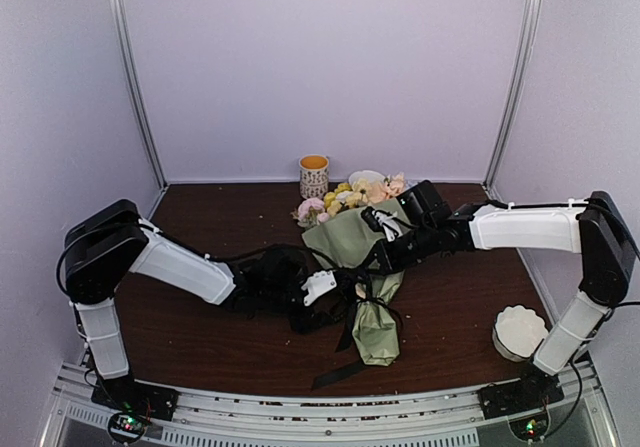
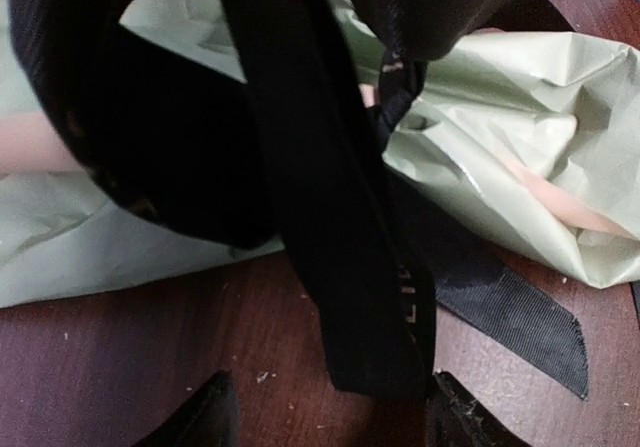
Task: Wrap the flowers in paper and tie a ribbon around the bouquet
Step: Cross the half-tied ribbon over the folded bouquet, then tie the ribbon around the folded bouquet.
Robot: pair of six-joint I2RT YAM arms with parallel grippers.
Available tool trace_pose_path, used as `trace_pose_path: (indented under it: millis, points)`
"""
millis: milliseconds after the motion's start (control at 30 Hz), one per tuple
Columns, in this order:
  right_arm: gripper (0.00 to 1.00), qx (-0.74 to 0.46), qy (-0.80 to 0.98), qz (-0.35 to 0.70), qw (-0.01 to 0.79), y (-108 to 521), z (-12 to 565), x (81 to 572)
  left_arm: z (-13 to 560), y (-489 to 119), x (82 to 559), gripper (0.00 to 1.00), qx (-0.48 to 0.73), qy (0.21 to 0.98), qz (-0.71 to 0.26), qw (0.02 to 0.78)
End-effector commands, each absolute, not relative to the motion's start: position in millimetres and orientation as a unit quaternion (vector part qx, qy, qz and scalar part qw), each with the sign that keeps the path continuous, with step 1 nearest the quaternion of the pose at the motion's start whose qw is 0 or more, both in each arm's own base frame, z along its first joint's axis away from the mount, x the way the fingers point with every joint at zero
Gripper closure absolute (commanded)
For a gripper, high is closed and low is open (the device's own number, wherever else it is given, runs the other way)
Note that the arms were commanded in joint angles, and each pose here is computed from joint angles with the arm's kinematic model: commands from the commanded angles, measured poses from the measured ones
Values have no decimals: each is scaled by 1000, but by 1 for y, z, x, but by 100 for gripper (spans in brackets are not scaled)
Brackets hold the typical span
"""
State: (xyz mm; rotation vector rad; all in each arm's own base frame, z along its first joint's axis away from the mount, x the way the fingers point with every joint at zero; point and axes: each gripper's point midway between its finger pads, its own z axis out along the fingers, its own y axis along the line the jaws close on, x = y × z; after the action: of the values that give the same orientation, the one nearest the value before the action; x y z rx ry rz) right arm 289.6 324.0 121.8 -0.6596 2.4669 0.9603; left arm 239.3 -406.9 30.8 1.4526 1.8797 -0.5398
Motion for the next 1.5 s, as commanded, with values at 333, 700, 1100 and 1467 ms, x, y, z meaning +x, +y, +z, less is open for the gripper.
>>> trace_pose_path:
  millis: [333, 700, 1100, 1467]
  points:
    - [100, -235, 881, 341, 228, 319, 132, 291, 35, -432, 245, 67, 560, 712, -244, 346]
    - [100, -193, 913, 245, 262, 270, 120, 296, 29, -371, 273, 100, 476, 786, -186, 348]
    - [100, -117, 950, 167, 235, 174, 70, 259, 2, -317, 269, 100, 341, 879, -207, 261]
    - [100, -37, 969, 190, 154, 137, 22, 240, -32, -273, 275, 100, 246, 929, -191, 201]
